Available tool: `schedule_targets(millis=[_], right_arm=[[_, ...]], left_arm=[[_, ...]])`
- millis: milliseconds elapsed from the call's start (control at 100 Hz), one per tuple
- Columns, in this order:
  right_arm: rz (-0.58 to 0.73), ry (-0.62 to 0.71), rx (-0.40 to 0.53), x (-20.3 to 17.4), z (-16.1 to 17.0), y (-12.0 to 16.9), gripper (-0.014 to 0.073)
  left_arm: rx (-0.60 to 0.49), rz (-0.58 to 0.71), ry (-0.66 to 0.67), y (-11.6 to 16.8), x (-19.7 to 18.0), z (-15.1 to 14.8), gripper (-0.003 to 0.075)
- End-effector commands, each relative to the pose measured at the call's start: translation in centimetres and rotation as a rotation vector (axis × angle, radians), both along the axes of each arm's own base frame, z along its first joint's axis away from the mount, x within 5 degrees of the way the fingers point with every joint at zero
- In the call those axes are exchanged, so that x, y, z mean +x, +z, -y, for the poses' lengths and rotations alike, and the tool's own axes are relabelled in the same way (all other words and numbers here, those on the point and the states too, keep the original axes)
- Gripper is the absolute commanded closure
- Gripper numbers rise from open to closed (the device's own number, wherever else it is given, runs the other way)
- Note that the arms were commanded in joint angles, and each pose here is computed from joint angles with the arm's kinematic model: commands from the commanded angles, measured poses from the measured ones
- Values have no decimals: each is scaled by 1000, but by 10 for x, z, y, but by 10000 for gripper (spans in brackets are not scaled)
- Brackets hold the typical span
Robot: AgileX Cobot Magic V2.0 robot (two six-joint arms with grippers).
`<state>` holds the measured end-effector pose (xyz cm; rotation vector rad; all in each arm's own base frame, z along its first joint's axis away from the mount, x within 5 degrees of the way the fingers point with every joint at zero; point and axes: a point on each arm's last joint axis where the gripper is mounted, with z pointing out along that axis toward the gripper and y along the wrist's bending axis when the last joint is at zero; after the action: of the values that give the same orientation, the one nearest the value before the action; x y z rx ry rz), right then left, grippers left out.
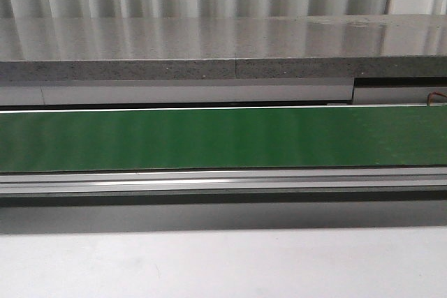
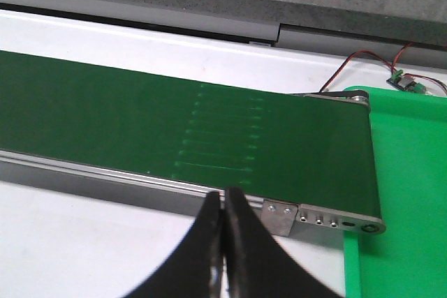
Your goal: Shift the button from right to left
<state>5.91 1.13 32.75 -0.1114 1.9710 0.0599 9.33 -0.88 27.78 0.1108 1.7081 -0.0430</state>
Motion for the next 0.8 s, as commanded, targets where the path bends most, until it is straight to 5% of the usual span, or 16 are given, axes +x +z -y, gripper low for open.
schedule_targets(millis=[0, 390, 790], right_arm=[[86, -17, -6, 2, 1, 12, 663], [86, -17, -6, 2, 1, 12, 663], [84, -16, -6, 2, 1, 12, 663]], left_arm=[[-52, 114, -19, 1, -4, 2, 740], [-62, 185, -23, -57, -33, -2, 740], [-71, 257, -28, -68, -40, -2, 740]])
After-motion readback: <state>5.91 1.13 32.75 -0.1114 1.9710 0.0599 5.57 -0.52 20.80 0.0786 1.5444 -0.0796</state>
